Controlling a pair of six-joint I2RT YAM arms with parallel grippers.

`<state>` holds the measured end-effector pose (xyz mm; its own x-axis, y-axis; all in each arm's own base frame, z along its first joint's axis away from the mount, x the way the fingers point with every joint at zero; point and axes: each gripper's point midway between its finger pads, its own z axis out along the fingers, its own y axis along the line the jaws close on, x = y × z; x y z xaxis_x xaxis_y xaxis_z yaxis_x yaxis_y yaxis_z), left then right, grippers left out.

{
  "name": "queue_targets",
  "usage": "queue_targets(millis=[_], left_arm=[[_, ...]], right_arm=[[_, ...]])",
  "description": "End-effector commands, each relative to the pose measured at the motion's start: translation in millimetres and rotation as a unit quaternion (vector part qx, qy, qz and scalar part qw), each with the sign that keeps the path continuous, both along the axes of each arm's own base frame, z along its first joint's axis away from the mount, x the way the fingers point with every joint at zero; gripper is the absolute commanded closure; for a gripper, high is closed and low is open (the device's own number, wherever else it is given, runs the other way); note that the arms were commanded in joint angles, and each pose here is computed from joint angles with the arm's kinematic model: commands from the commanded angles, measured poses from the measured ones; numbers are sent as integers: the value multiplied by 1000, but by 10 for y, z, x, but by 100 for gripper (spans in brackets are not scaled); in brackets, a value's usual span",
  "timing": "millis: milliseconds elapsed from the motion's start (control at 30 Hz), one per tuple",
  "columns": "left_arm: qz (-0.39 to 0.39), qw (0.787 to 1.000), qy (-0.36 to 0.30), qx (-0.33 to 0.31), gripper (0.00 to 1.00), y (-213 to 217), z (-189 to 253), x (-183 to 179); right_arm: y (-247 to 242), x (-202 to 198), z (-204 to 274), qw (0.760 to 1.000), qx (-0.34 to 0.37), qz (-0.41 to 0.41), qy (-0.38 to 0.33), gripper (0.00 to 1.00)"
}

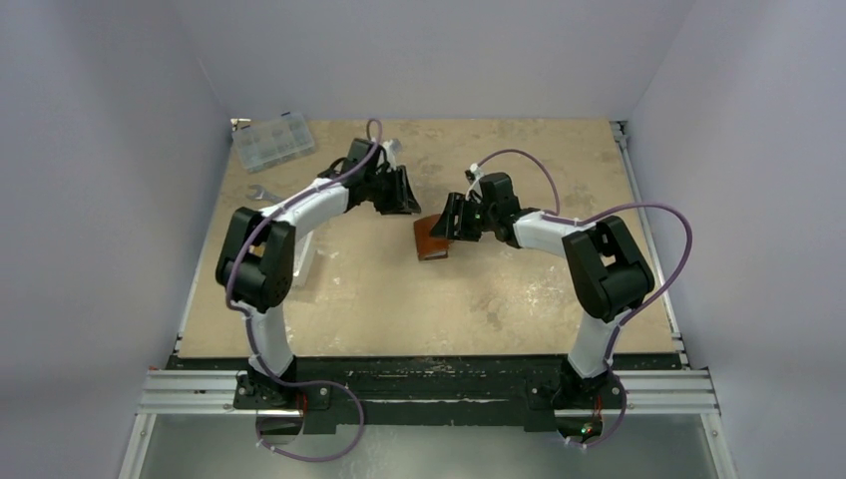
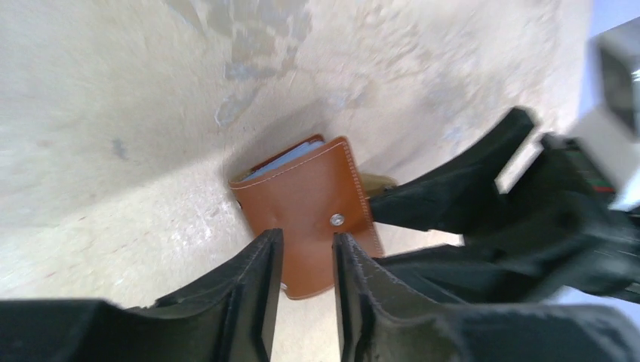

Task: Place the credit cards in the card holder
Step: Open the card holder at the center of the board.

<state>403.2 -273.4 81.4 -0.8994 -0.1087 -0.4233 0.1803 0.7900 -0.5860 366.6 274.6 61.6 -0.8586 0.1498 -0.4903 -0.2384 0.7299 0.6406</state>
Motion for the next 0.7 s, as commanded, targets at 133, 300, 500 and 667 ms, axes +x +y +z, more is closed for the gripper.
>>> queue_targets(millis=[133, 300, 500, 667], left_arm=[[61, 988, -140, 38, 51, 666, 1189, 165], [91, 980, -171, 38, 45, 857, 1461, 88], [72, 987, -143, 0, 47, 712, 1325, 10], [31, 995, -74, -55, 60, 423, 896, -26]], right_arm=[[427, -2, 478, 996, 33, 49, -63, 40], [988, -163, 501, 991, 35, 103, -74, 39], [1179, -189, 331, 989, 76, 118, -41, 39], [1167, -220, 189, 990, 65, 125, -31, 38]])
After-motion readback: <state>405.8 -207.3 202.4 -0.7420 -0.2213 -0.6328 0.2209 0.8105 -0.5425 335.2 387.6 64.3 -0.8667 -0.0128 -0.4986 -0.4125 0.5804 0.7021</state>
